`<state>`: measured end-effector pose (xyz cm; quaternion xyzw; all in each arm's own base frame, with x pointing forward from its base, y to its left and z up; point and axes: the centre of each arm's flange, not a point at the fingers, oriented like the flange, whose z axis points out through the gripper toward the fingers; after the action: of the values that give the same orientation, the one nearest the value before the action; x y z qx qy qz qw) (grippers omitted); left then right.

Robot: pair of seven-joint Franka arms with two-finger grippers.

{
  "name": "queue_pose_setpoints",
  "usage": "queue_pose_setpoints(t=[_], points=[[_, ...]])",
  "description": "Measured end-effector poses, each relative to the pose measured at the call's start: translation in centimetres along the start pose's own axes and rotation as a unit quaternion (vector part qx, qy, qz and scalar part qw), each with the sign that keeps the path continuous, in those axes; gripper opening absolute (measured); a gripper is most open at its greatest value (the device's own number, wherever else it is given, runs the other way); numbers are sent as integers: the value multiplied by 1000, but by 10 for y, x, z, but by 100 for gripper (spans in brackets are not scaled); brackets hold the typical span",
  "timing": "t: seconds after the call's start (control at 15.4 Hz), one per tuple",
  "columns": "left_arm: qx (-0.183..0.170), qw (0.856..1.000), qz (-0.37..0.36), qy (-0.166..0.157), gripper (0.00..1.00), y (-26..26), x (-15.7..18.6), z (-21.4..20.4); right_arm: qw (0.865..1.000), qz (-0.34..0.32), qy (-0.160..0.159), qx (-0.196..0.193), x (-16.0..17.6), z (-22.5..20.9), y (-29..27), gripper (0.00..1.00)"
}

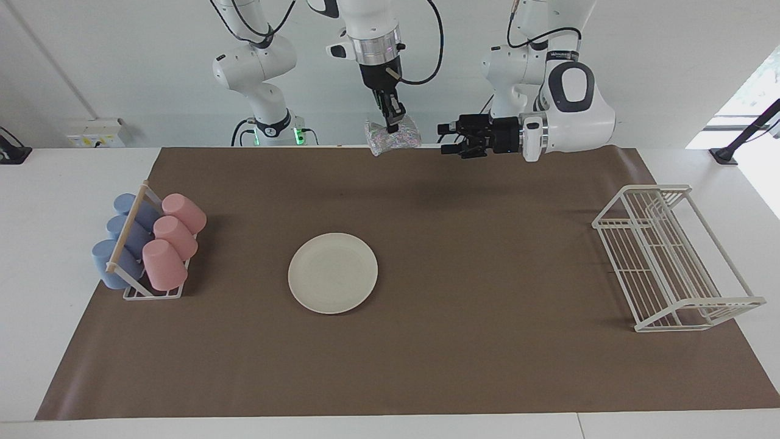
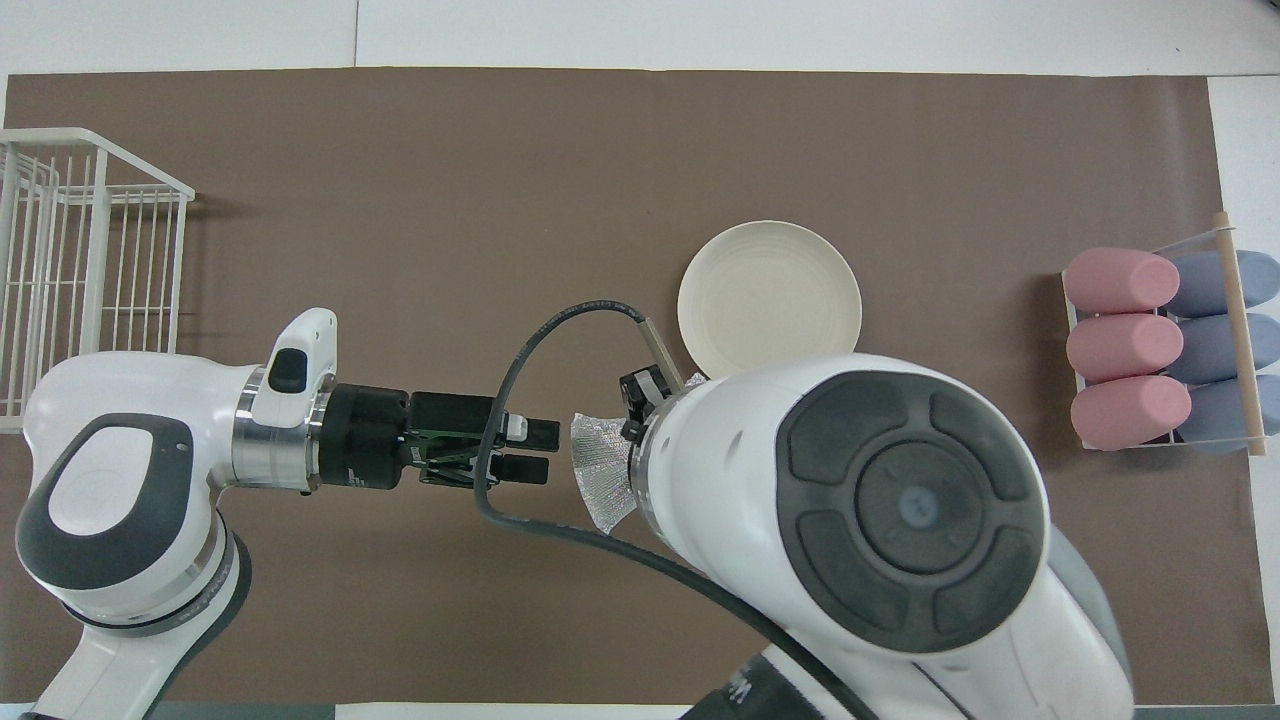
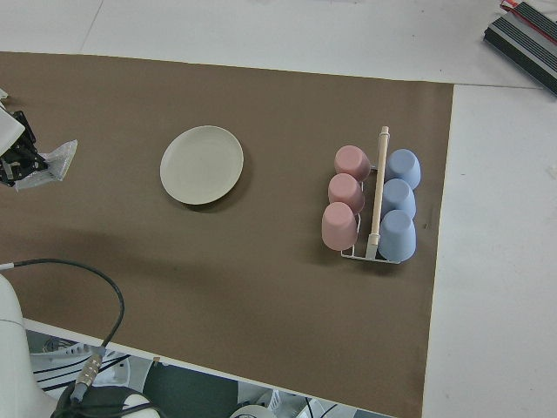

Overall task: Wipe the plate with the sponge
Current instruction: 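Grasp the sponge with the left gripper from the right gripper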

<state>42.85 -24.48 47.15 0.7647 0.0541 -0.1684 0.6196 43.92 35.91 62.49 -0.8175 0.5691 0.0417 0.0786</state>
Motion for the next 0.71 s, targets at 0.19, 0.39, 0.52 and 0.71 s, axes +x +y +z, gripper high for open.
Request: queue_pose_setpoints(t=[0.19,0.39,0.52,0.71], points=[[-2,1000,-15,0,93,1,-1,4,1000,0,0,0,0,0,0,2],[-2,1000,-29,3,80,1,0,4,1000,0,0,0,0,0,0,2],[-4,999,-39,4,56,1,0,5,1000,0,0,0,0,0,0,2],[-12,998,-57,6,22,3,0,5,1000,0,0,0,0,0,0,2]])
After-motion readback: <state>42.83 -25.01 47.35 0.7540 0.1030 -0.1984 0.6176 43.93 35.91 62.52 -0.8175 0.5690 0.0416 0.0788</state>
